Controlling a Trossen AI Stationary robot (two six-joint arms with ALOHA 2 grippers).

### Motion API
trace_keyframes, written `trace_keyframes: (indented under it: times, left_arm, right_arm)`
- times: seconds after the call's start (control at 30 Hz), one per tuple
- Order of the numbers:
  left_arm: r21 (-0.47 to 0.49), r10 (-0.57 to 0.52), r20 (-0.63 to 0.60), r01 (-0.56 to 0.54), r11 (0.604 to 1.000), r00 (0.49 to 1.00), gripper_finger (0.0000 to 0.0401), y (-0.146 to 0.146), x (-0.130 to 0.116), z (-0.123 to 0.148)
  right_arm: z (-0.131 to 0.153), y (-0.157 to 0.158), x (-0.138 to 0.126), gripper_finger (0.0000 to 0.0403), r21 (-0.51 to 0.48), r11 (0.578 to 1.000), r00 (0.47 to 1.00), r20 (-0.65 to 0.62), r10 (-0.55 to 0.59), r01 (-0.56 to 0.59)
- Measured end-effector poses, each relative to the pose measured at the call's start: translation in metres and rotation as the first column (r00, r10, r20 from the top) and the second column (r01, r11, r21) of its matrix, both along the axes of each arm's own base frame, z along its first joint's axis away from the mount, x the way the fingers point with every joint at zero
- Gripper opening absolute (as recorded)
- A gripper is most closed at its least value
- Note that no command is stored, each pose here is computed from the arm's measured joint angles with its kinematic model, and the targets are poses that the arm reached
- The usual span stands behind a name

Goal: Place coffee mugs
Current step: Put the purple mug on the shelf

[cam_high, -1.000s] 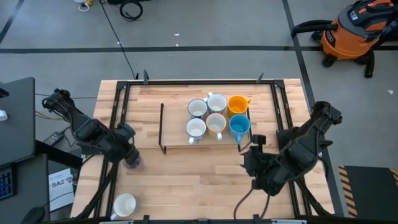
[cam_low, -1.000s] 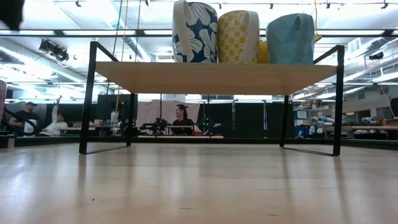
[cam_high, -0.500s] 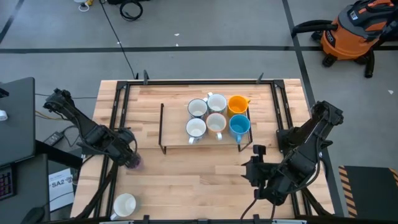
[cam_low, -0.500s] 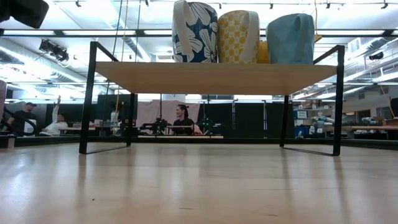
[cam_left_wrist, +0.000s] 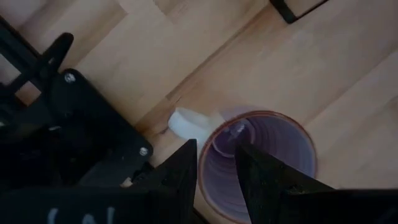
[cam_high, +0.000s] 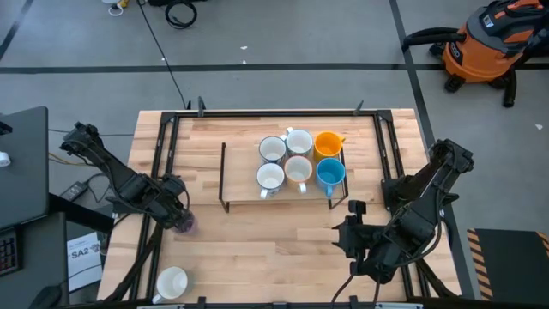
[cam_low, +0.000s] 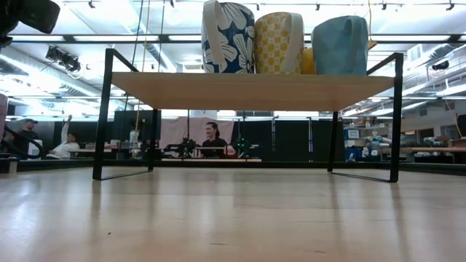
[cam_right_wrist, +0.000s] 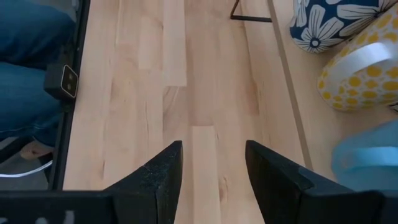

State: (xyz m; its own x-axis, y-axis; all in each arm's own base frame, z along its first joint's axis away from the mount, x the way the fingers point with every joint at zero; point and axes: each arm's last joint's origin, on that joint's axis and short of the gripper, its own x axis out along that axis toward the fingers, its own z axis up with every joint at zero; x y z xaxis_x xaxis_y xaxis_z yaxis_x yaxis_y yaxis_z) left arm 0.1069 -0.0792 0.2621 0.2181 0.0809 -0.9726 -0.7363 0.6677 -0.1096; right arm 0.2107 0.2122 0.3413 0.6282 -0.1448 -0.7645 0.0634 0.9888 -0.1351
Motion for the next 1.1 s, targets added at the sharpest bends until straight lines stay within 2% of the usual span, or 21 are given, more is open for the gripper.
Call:
trace_keyframes:
  times: [0.57,1.1]
  left_arm:
    - [0.12,-0.13,-0.171,0.151,0.981,0.977,0.0117,-0.015,0.018,-0.021]
    - [0.148,-0.181,-0.177,0.208,0.967,0.967,0.0117,-0.016,0.02,-0.023]
  right_arm:
    - [0.0,0.0,0.0,0.0181,0.001,1.0,1.0,0.0,0.0,0.0]
    - [0.0,0.0,0.0,0.0181,0.001,1.0,1.0,0.001,0.0,0.0]
